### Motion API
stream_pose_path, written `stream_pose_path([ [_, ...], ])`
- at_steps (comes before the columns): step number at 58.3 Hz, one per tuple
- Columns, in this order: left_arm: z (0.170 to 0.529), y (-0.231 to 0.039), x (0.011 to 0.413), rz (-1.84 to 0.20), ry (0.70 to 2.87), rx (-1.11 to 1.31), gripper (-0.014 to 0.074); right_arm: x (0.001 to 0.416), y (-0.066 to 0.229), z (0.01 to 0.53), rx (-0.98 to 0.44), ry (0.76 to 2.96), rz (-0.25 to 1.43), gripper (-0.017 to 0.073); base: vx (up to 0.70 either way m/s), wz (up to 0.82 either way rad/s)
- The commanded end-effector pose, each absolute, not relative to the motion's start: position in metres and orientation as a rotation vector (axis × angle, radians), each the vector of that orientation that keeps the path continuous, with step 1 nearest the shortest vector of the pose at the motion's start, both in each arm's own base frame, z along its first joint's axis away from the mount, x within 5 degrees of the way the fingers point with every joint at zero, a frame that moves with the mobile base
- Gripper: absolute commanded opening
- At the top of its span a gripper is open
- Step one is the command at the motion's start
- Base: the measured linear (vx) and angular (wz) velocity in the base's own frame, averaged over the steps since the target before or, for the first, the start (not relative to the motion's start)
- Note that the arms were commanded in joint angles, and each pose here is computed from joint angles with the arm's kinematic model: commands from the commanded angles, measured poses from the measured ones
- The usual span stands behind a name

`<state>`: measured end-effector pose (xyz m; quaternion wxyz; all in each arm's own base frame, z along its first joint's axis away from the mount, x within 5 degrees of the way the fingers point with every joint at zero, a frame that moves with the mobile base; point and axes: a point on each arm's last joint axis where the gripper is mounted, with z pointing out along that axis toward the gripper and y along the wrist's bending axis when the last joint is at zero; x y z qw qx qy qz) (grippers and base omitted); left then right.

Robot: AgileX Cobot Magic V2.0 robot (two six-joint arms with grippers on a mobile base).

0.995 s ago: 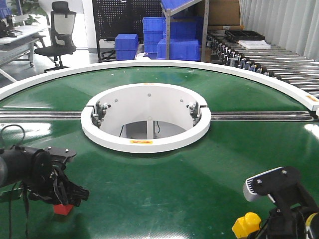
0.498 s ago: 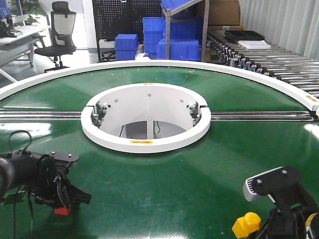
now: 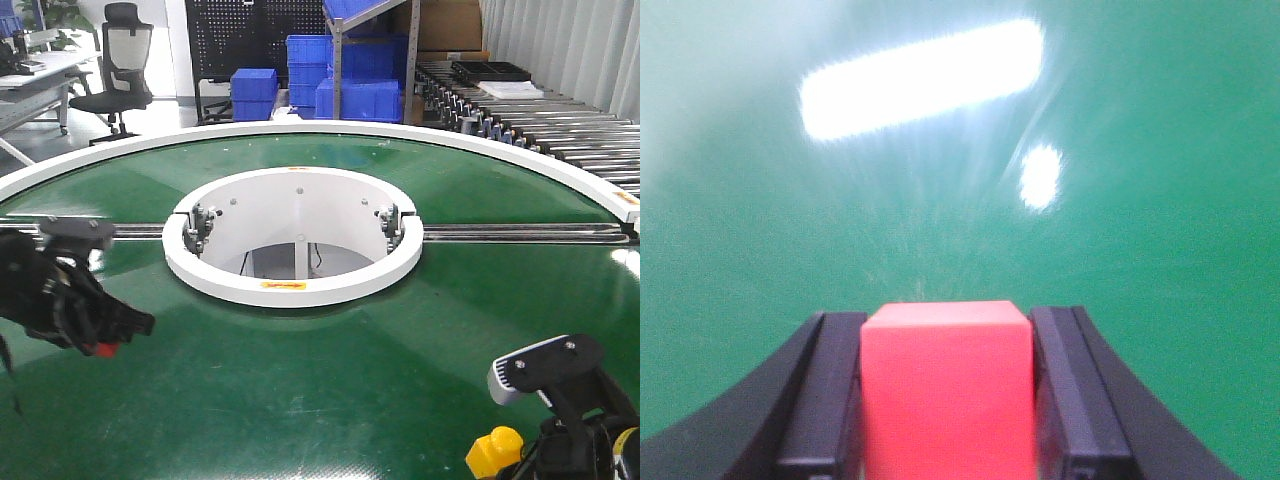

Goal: Pick red and yellow blocks into blue bin
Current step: 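Lift the red cube with the left gripper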

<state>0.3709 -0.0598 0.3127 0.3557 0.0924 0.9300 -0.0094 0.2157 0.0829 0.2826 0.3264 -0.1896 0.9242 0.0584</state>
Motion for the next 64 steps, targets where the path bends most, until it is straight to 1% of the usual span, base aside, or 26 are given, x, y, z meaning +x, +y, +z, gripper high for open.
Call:
stream_pose_path([
  [1,0.364,-0.067,0.330,-0.072,2.164,0.288,0.0224,0.218,0.083,0.300,-0.484,2.313,0.160,0.0271,0.00,0.00],
  [10,0.383,-0.069,0.263,-0.129,2.008,0.342,0.0222,0.218,0.083,0.300,-0.484,2.313,0.160,0.0271,0.00,0.00],
  [16,0.386,-0.067,0.224,-0.174,1.943,0.351,0.0222,0.218,0.083,0.300,-0.484,2.313,0.160,0.0271,0.00,0.00],
  [26,0.379,-0.052,0.158,-0.224,1.872,0.338,0.0223,0.218,0.083,0.300,-0.484,2.313,0.160,0.0271,0.00,0.00],
  [36,0.367,-0.039,0.109,-0.247,1.807,0.324,0.0227,0.218,0.083,0.300,-0.484,2.313,0.160,0.0271,0.00,0.00],
  [45,0.361,-0.033,0.089,-0.255,1.800,0.322,0.0237,0.218,0.083,0.300,-0.484,2.313,0.160,0.0271,0.00,0.00],
  [64,0.357,-0.033,0.089,-0.260,1.841,0.325,0.0237,0.218,0.083,0.300,-0.484,2.313,0.160,0.0271,0.00,0.00],
])
